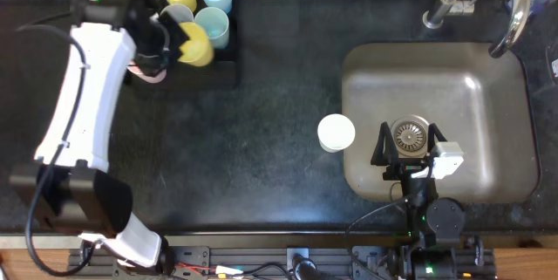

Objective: Store Cups

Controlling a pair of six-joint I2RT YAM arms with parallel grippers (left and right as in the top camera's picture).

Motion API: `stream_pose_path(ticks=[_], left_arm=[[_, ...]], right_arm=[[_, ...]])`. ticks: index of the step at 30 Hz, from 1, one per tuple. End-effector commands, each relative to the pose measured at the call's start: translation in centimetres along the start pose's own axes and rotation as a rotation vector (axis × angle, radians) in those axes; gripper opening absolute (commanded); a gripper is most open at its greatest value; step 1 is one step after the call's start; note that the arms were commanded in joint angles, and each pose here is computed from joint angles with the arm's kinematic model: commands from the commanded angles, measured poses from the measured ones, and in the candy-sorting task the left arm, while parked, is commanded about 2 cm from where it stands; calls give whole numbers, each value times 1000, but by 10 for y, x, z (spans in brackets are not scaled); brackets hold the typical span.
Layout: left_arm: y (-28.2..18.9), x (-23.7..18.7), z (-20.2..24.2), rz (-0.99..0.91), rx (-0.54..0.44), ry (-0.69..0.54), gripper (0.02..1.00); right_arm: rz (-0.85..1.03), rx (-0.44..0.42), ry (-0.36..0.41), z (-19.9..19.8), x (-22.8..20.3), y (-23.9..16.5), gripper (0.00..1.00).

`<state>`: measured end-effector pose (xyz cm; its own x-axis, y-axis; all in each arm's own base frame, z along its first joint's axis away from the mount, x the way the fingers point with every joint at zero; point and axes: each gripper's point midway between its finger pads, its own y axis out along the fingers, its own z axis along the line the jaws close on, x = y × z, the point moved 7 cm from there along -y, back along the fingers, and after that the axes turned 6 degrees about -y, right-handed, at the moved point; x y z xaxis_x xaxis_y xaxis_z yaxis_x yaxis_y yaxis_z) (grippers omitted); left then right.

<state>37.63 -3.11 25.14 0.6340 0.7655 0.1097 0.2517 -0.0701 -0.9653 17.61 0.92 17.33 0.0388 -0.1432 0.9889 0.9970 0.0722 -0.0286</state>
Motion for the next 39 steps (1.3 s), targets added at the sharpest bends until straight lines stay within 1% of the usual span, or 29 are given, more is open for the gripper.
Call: stream_pose_path(ticks=[1,7,14,17,25,39], left_arm=[[4,8,8,-27,41,-29,36],[14,15,12,-53,96,-34,36],[40,20,14,-20,149,-44,36],[50,23,16,-7,172,-67,38],[66,29,20,10,199,-93,38],[86,29,19,51,218,-96,38]], right_arm=[[-9,-2,0,-1,0,0,998],[-9,-2,0,-1,0,0,996],[-9,-2,0,-1,0,0,998],[-9,-2,0,-1,0,0,998],[-9,-2,0,-1,0,0,998],[-9,-2,0,-1,0,0,998]])
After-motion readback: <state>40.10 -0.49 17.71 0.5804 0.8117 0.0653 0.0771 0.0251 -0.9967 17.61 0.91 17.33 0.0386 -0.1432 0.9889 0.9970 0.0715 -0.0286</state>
